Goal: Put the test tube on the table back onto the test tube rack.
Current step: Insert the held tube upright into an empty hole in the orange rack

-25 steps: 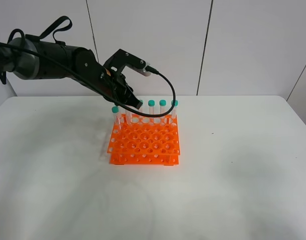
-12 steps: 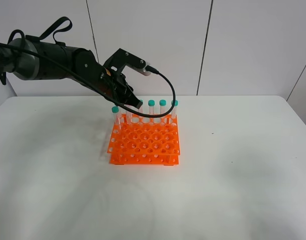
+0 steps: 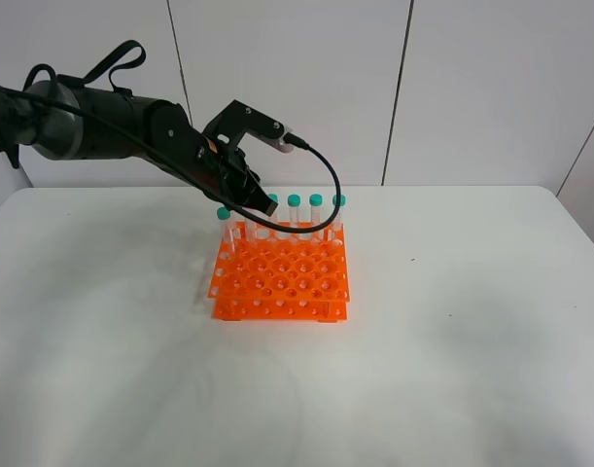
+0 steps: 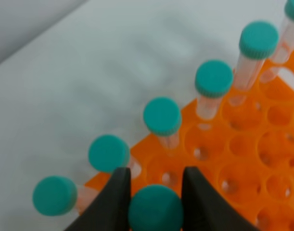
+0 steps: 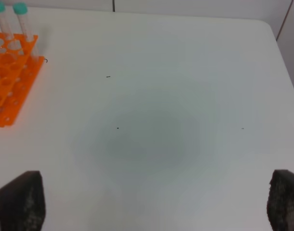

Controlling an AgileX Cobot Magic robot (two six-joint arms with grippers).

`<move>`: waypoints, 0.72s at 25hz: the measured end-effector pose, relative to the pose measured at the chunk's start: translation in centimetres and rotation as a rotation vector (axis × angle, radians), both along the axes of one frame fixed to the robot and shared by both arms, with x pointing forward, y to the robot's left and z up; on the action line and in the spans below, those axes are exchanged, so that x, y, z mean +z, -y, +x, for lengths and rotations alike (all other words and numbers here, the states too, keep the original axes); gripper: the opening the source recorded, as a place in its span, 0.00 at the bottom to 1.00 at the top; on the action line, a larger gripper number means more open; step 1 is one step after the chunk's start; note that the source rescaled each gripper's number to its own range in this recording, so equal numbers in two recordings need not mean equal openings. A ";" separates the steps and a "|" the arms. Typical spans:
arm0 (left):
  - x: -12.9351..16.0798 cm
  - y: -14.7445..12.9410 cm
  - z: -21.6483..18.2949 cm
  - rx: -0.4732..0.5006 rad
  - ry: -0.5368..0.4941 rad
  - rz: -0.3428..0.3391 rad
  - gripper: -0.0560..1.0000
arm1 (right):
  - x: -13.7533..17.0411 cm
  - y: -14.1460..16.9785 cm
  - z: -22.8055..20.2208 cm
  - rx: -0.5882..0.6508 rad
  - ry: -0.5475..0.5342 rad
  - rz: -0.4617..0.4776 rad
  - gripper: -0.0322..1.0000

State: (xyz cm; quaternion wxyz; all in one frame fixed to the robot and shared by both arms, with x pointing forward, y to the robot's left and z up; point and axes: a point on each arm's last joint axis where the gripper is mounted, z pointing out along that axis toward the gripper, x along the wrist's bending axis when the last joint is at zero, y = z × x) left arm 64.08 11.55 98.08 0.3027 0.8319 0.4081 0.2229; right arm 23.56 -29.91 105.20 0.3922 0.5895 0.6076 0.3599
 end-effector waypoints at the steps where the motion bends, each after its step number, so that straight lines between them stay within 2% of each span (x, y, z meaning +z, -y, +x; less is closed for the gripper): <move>1: -0.2 0.0 0.0 0.000 -0.004 0.002 0.06 | 0.0 0.0 0.0 0.000 0.000 0.000 1.00; 18: -1.2 0.1 0.2 -0.001 -0.011 0.010 0.06 | 0.0 0.0 0.0 -0.001 0.000 0.002 1.00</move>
